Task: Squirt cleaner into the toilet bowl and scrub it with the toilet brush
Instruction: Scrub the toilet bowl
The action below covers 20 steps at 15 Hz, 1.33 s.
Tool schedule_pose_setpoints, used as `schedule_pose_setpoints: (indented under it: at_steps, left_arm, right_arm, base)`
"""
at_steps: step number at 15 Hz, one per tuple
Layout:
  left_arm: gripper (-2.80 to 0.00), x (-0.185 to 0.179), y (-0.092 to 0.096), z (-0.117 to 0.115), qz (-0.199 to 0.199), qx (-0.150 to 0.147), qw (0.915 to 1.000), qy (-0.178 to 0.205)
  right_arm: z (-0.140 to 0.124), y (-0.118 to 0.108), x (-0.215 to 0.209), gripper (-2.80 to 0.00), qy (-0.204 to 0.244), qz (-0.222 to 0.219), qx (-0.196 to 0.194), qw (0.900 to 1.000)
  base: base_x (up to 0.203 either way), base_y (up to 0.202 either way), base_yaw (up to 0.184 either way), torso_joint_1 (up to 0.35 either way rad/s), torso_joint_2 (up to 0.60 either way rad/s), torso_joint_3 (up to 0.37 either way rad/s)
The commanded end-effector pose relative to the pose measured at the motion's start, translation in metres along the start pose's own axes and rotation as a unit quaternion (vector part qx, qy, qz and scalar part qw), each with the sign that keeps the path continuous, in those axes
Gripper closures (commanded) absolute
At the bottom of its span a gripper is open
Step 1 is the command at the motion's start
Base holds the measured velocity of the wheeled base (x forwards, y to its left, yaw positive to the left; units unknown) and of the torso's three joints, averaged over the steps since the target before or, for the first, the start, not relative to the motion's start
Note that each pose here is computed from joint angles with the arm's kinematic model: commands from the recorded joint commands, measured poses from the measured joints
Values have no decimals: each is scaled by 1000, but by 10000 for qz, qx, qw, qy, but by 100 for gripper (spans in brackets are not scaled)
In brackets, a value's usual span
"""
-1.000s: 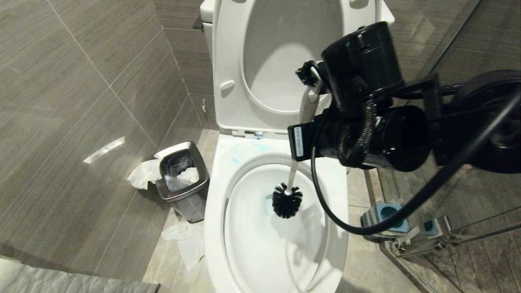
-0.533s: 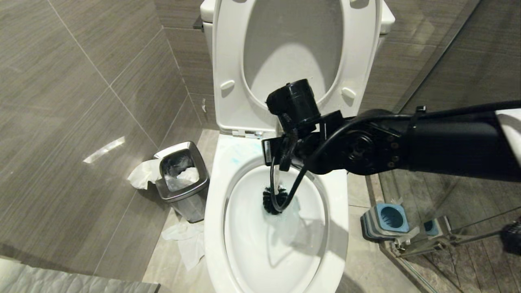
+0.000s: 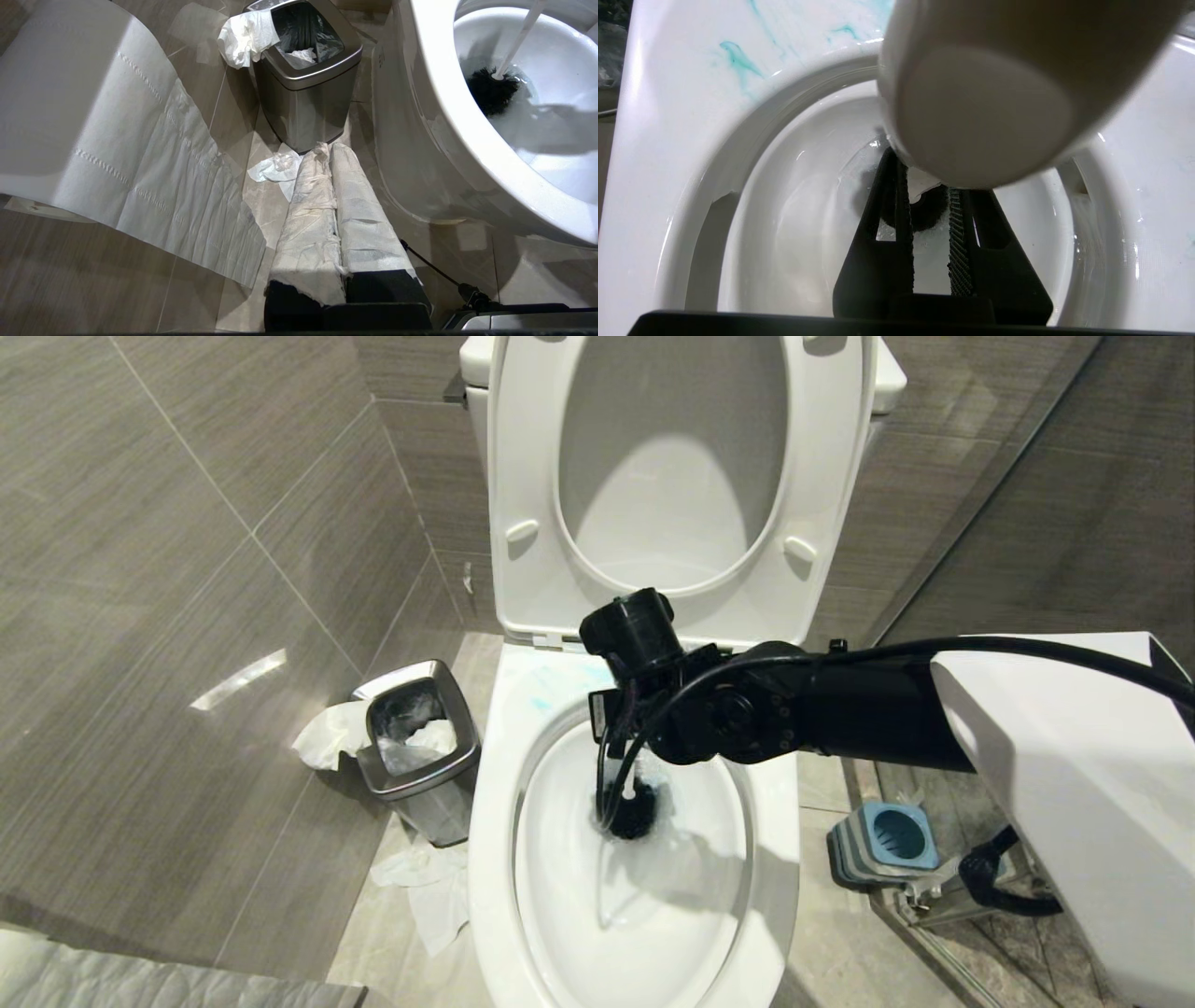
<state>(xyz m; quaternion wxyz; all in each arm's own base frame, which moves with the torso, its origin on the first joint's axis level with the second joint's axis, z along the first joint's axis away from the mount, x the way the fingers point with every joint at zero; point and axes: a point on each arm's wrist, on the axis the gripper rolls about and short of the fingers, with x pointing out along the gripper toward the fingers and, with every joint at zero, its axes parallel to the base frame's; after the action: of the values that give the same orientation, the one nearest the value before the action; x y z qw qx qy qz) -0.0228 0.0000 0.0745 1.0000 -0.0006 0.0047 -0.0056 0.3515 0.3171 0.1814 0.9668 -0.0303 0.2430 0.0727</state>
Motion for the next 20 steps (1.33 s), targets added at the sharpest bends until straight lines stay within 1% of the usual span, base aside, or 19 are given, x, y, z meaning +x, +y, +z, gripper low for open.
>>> schedule_pose_setpoints:
  at_steps: [1, 3, 5, 8, 9, 13, 16, 20]
  left_arm:
    - [0, 0, 0, 0, -5, -1, 10000, -1]
    - [0, 0, 0, 0, -4, -1, 10000, 5]
    - [0, 0, 0, 0, -7, -1, 10000, -1]
    - [0, 0, 0, 0, -5, -1, 10000, 6]
    - [0, 0, 0, 0, -3, -9, 10000, 3]
    - [0, 0, 0, 0, 1, -9, 10000, -1]
    - [0, 0, 0, 0, 3, -9, 10000, 4]
    - [0, 0, 0, 0, -3, -9, 10000, -1]
  right_arm:
    - [22, -5, -34, 0, -226, 122, 122, 9996]
    - [37, -8, -75, 0, -289, 265, 218, 9990]
    - [40, -10, -106, 0, -149, 265, 286, 9991]
    - [41, -15, -118, 0, -111, 189, 283, 9994]
    - [41, -15, -118, 0, -131, 98, 268, 9995]
    - [34, -10, -108, 0, -41, 37, 201, 9998]
    - [22, 0, -83, 0, 99, -53, 139, 9998]
    - [6, 12, -37, 0, 8, -113, 242, 9996]
  base:
    - [0, 0, 0, 0, 0, 0]
    - [0, 0, 0, 0, 0, 0]
    - [0, 0, 0, 6, 2, 114]
    - [0, 0, 0, 4, 3, 179]
    - [0, 0, 0, 7, 4, 199]
    - [0, 0, 0, 0, 2, 174]
    - [0, 0, 0, 2, 1, 28]
    - [0, 0, 0, 0, 0, 0]
